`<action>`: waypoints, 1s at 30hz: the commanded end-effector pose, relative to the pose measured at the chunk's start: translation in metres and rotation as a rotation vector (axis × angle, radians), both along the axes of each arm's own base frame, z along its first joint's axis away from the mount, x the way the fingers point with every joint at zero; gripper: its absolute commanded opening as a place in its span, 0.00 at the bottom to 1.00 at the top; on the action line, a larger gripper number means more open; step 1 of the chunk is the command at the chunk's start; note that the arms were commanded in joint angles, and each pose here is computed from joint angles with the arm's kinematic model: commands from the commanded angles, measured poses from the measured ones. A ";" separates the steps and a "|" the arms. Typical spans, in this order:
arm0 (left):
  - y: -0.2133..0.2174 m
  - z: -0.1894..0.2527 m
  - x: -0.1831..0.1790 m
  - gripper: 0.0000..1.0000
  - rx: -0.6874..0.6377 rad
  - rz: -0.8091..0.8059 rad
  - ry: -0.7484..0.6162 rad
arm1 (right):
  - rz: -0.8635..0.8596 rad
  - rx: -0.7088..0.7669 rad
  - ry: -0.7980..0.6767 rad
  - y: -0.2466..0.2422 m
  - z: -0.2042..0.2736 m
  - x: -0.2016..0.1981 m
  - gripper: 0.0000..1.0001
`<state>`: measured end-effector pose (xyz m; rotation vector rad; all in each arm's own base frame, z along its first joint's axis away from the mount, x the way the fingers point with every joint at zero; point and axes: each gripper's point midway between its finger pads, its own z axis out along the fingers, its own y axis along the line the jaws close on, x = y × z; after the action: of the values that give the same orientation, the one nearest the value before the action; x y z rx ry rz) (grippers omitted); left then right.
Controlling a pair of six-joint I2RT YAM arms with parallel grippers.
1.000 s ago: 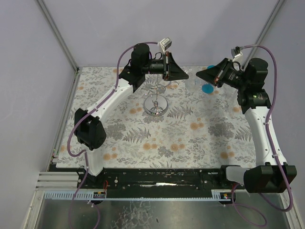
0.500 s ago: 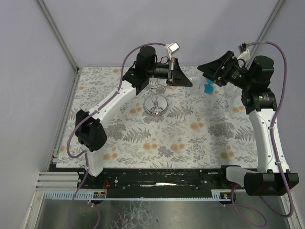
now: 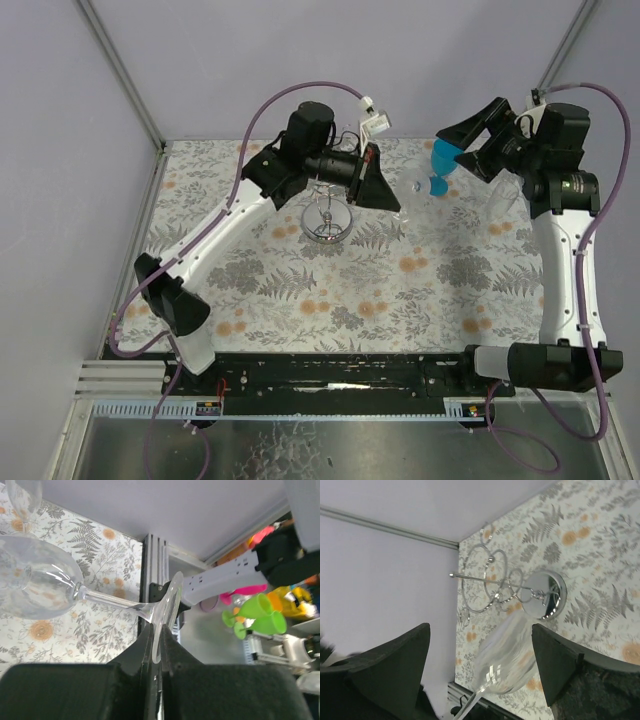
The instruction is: Take the wine glass off the wine glass rack
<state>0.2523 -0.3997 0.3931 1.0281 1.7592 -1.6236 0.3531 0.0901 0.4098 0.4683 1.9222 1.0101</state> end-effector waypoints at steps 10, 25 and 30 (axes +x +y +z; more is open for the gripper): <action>0.001 -0.073 -0.033 0.00 0.257 -0.106 -0.786 | 0.132 -0.025 0.211 -0.001 -0.046 -0.019 0.93; 0.001 -0.127 -0.017 0.00 0.419 -0.150 -1.187 | 0.213 -0.092 0.387 -0.005 -0.117 -0.036 0.99; 0.003 -0.145 -0.016 0.00 0.461 -0.201 -1.302 | 0.228 -0.078 0.408 -0.003 -0.129 -0.034 0.99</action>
<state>0.2175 -0.3838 0.2131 1.9330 1.3134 -0.4701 0.3193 0.0841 0.2823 0.4911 2.4174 0.9980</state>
